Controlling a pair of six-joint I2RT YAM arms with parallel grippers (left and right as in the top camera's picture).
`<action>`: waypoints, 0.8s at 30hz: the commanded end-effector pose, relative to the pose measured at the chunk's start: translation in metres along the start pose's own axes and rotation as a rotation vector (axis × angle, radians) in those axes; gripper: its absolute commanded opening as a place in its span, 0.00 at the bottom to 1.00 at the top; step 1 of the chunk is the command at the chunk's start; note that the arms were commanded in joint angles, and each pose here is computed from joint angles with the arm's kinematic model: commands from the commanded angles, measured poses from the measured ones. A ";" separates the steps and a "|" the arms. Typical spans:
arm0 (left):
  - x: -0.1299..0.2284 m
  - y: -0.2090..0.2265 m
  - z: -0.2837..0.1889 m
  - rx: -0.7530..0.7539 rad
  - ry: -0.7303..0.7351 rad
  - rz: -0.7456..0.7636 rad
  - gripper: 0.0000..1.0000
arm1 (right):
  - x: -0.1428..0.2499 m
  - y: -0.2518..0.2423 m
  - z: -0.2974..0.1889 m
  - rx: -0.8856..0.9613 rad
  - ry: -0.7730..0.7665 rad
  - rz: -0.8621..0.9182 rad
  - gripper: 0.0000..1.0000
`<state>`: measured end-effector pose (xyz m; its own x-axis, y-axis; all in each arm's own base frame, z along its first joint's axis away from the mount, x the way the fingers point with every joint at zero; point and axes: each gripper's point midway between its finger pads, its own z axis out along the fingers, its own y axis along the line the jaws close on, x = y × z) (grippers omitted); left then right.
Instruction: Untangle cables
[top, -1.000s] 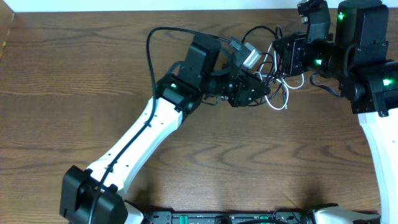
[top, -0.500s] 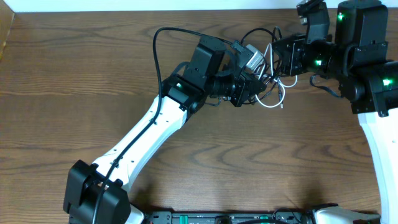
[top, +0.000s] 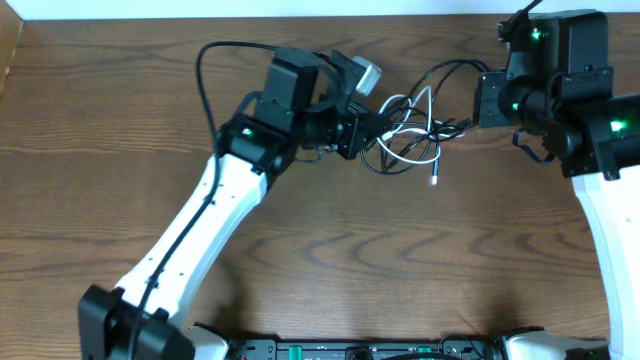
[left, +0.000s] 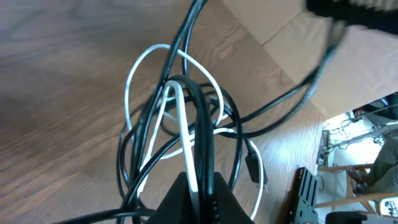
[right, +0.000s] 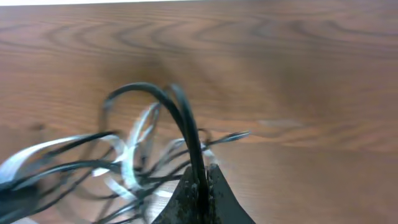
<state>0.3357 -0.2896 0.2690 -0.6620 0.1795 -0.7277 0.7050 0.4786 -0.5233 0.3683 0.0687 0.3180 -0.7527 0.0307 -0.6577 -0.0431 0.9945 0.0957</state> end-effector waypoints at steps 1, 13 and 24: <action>-0.006 -0.006 -0.013 -0.015 -0.030 0.020 0.07 | -0.006 -0.045 0.006 0.187 -0.002 0.062 0.01; -0.011 -0.011 -0.022 -0.017 -0.050 0.031 0.08 | 0.017 -0.063 0.048 0.078 0.174 0.120 0.79; -0.014 -0.015 -0.023 0.001 -0.060 0.039 0.08 | 0.018 0.024 0.048 -0.262 0.181 -0.032 0.80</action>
<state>0.3313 -0.2824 0.2820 -0.6466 0.1652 -0.7447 0.7100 0.4873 -0.5084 0.3903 0.0734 0.2634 -0.8625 0.0148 -0.5059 -0.1238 0.9630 0.2393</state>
